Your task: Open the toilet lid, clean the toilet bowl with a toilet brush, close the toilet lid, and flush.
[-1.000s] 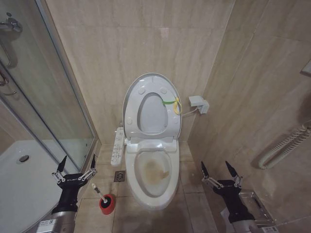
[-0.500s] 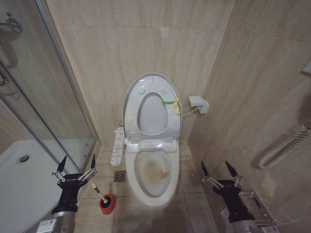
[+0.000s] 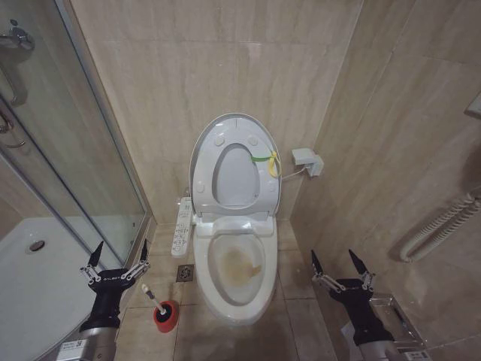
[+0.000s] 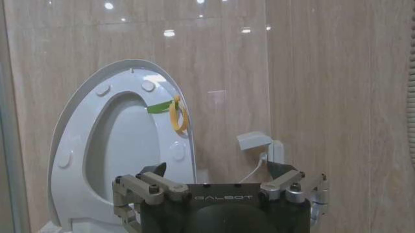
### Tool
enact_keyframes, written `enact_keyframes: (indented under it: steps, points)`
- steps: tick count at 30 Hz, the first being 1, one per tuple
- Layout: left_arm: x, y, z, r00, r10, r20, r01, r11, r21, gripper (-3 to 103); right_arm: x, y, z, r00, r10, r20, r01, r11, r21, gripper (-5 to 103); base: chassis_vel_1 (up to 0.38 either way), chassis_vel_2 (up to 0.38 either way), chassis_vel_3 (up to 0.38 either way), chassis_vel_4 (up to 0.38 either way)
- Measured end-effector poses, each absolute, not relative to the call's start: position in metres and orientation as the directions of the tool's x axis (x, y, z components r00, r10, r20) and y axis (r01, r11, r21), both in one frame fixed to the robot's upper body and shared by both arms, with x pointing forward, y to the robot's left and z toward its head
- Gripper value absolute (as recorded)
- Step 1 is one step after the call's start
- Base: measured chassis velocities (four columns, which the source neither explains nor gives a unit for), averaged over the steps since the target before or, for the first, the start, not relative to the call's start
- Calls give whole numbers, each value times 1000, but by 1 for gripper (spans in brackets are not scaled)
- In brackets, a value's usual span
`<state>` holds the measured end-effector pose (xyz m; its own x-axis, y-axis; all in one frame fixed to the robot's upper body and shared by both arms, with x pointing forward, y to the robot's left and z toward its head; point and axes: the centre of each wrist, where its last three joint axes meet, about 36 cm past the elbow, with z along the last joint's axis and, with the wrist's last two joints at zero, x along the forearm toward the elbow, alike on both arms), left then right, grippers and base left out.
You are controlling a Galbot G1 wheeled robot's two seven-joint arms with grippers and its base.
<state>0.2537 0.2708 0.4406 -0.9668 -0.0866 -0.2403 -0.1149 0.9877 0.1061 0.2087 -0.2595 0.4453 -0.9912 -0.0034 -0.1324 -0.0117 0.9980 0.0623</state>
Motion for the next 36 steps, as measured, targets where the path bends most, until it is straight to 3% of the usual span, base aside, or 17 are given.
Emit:
enact_keyframes:
  steps: [36]
  points:
    - [254,271,441,-967,-87,-240,-115,988,106,100,209,-260,445,-991,-3,-132,-12,998,62,100,0,0,0,0]
